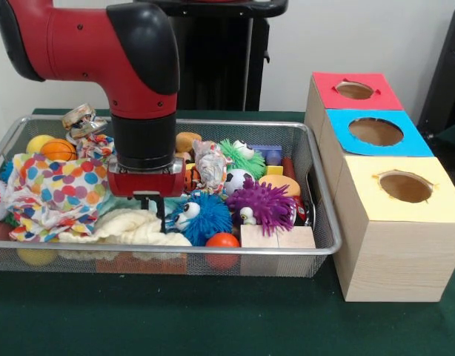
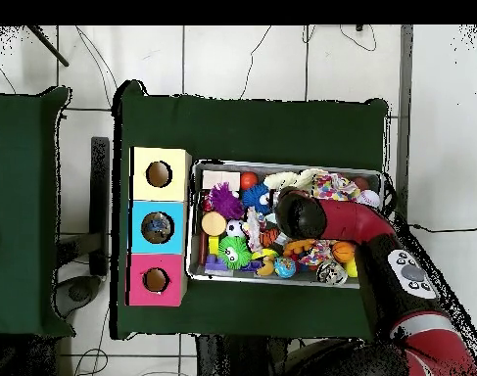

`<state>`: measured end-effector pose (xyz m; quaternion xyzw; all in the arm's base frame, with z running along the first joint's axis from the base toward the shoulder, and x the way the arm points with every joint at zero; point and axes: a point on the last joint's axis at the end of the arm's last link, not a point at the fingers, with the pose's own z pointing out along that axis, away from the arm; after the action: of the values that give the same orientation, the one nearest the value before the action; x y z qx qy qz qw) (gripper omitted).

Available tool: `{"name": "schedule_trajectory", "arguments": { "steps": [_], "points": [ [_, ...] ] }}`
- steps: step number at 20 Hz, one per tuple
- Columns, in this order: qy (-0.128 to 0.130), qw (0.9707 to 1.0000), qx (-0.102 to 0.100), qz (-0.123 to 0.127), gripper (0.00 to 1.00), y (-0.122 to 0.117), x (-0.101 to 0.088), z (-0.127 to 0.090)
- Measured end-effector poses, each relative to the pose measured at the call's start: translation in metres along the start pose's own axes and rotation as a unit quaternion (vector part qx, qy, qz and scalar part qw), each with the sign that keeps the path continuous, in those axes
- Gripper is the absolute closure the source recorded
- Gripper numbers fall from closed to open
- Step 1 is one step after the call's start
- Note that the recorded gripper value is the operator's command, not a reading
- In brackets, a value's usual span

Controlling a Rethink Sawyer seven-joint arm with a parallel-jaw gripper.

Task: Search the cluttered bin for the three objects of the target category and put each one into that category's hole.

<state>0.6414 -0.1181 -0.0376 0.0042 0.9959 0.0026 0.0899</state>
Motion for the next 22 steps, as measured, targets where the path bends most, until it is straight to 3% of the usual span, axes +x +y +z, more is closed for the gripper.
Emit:
{"name": "schedule_trajectory", "arguments": {
  "steps": [5, 7, 13, 14, 19, 22],
  "points": [
    [0.011, 0.9998, 0.013, -0.006, 1.00, 0.004, 0.006, -0.030],
    [0.026, 0.9994, 0.020, -0.007, 1.00, 0.008, 0.011, -0.054],
    [0.052, 0.9981, 0.033, 0.001, 1.00, 0.009, 0.018, -0.097],
    [0.053, 0.9979, 0.036, 0.004, 0.00, 0.007, 0.019, -0.104],
    [0.049, 0.9980, 0.039, 0.004, 0.00, 0.004, 0.019, -0.109],
    [0.032, 0.9985, 0.044, -0.002, 0.00, 0.000, 0.016, -0.108]
  ]
}}
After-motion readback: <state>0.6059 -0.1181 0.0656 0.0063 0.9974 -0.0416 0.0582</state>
